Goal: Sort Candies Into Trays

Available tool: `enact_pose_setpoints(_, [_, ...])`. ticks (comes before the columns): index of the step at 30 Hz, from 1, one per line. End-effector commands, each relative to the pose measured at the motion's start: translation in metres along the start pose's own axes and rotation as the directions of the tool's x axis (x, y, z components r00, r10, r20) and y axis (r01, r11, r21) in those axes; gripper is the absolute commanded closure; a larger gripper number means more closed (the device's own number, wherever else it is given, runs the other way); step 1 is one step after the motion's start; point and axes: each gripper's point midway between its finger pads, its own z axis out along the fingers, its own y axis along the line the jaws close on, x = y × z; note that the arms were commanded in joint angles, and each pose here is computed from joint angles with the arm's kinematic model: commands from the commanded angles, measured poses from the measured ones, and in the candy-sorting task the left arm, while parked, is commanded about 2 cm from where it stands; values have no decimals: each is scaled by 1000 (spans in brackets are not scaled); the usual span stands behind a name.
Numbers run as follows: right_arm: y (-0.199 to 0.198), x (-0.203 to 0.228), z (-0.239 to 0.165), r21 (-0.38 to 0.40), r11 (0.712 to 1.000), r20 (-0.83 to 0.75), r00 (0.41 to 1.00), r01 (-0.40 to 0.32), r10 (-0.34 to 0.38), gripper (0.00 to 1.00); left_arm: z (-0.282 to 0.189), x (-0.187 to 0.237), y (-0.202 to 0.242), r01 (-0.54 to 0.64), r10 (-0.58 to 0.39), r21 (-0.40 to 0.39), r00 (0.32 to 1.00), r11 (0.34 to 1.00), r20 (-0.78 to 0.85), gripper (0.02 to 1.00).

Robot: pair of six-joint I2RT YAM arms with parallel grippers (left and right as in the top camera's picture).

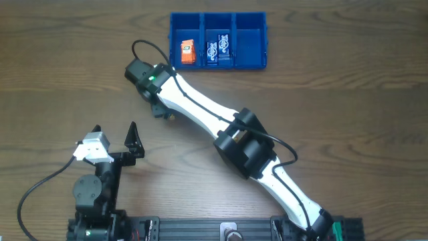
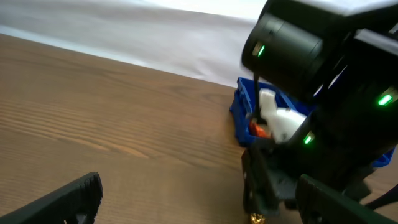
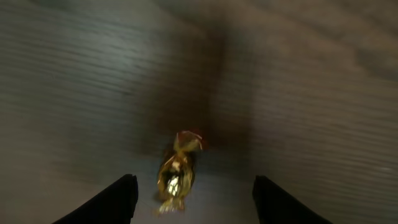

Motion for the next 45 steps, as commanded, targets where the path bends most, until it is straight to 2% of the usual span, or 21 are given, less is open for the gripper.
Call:
enact_pose_setpoints(1, [-4, 2, 15, 14, 998, -23, 998, -54, 55, 397, 1, 16, 7, -5, 3, -30, 999, 1000, -46, 23])
enact_pose_setpoints(5, [-4, 2, 16, 14, 998, -24, 998, -55, 55, 546, 1, 16, 7, -5, 3, -30, 999, 1000, -46, 20])
enact_pose_setpoints(15, [2, 12, 28, 5, 999, -65, 997, -49, 50, 560, 1, 16, 7, -5, 3, -30, 999, 1000, -46, 20])
enact_pose_setpoints(23, [4, 12, 31, -3, 999, -67, 996, -53, 53, 849, 1, 16, 7, -4, 3, -29, 999, 1000, -46, 20])
enact_pose_setpoints(25, [4, 10, 23, -10, 999, -59, 997, -52, 51, 858, 1, 16, 7, -5, 3, -30, 999, 1000, -46, 20])
enact_pose_setpoints(27, [0, -1, -7, -22, 998, -5, 999, -52, 52, 866, 1, 16, 7, -4, 3, -30, 999, 1000, -46, 20])
enact_pose_setpoints(28, [-15, -19, -49, -22, 999, 78, 996, -48, 49, 869, 1, 16, 7, -5, 3, -30, 999, 1000, -46, 23])
enact_pose_setpoints(30, [-46, -40, -103, -14, 998, 182, 982, -56, 58, 871, 1, 16, 7, -4, 3, -30, 999, 1000, -46, 20])
enact_pose_setpoints(31, [-59, -47, -117, -5, 998, 212, 975, -68, 67, 871, 1, 16, 7, -5, 3, -30, 999, 1000, -46, 20])
enact_pose_setpoints(34, [-132, -87, -162, 19, 990, 331, 935, -142, 128, 869, 1, 16, 7, -5, 3, -30, 999, 1000, -46, 20])
enact_pose_setpoints(36, [-187, -120, -164, 38, 982, 384, 910, -185, 157, 858, 1, 16, 7, -5, 3, -30, 999, 1000, -46, 18])
enact_pose_setpoints(39, [-232, -148, -139, 60, 974, 403, 898, -217, 175, 847, 1, 16, 7, -5, 3, -30, 999, 1000, -46, 20])
enact_pose_setpoints(42, [-258, -160, -102, 50, 967, 368, 905, -249, 214, 847, 1, 16, 7, -5, 3, -30, 999, 1000, -46, 23])
enact_pose_setpoints(45, [-267, -160, -69, 53, 964, 316, 920, -260, 231, 842, 1, 16, 7, -5, 3, -30, 999, 1000, -46, 20])
